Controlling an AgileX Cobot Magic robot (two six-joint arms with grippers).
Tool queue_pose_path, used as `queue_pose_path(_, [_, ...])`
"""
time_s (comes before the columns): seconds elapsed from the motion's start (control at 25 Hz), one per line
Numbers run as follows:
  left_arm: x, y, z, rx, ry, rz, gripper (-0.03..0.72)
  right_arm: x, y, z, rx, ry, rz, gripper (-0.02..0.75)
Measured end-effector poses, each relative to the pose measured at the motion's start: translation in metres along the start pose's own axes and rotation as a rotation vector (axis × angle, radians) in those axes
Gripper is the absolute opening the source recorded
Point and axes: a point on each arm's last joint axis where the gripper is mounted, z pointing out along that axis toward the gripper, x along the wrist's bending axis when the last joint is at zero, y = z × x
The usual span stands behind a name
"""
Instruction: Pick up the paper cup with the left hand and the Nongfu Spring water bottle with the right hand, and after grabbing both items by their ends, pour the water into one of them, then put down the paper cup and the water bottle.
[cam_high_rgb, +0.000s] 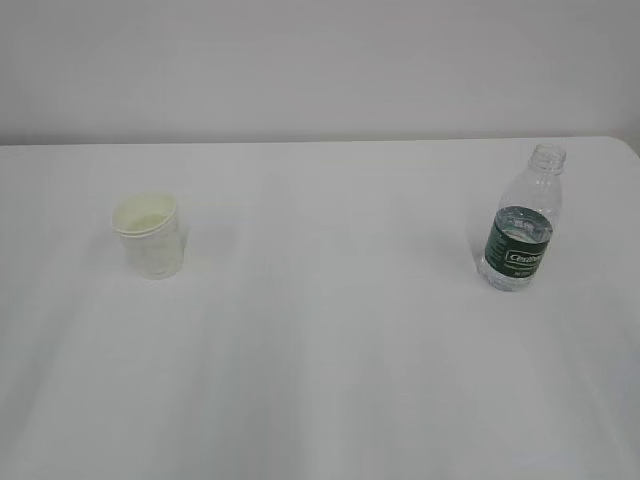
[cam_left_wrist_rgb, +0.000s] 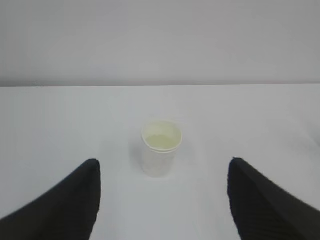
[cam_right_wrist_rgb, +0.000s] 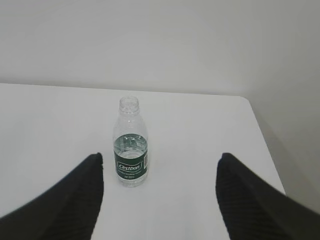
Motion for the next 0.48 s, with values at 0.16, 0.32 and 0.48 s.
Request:
queue_pose_path(0.16, [0.000, 0.005, -0.015, 0.024, 0.010, 0.003, 0.557, -0.002, 0.006, -0.012, 0.034, -0.010, 0.005, 0.537])
queue_pose_path(0.32, [0.000, 0.007, -0.026, 0.074, 0.025, 0.006, 0.556, -0.004, 0.008, -0.022, 0.092, -0.018, 0.010, 0.537])
queue_pose_path(0.48, [0.002, 0.002, -0.036, 0.124, 0.037, 0.006, 0.552, -0.005, 0.006, -0.030, 0.147, -0.024, 0.013, 0.537])
